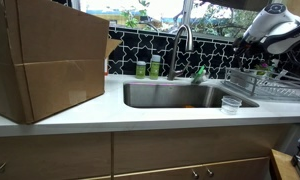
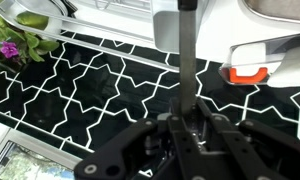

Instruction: Remove the black and silver serving spoon from the sink and put it in the drying rack

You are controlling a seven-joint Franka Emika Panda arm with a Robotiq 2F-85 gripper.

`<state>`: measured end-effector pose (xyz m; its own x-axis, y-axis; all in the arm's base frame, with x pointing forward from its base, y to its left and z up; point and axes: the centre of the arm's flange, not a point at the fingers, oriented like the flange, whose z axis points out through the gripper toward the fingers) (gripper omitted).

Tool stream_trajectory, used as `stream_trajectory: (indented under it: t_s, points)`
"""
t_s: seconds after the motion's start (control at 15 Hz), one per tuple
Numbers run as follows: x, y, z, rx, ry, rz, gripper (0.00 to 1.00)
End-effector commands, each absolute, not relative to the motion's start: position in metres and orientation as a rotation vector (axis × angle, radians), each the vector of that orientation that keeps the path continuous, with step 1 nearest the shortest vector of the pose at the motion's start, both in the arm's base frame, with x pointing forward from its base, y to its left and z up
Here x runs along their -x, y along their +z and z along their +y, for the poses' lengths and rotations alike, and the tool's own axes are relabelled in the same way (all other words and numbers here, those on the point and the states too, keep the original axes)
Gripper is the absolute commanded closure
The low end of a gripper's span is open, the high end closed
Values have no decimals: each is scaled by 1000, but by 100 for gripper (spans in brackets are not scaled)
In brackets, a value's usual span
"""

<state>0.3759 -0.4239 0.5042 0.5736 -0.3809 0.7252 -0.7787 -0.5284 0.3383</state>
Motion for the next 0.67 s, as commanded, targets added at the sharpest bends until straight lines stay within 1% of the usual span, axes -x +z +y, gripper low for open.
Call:
stream_trajectory:
  t_s: [0.0,0.33,0.4,0.47,0.6]
  points:
    - [-369,494,-424,-2145,719,-930,50]
    - [-368,499,-426,-2146,708,-952,11]
    - [-368,503,-424,-2152,699,-957,5]
    - [-368,506,-424,-2161,694,-966,0]
    - [-368,513,-421,-2174,673,-981,0]
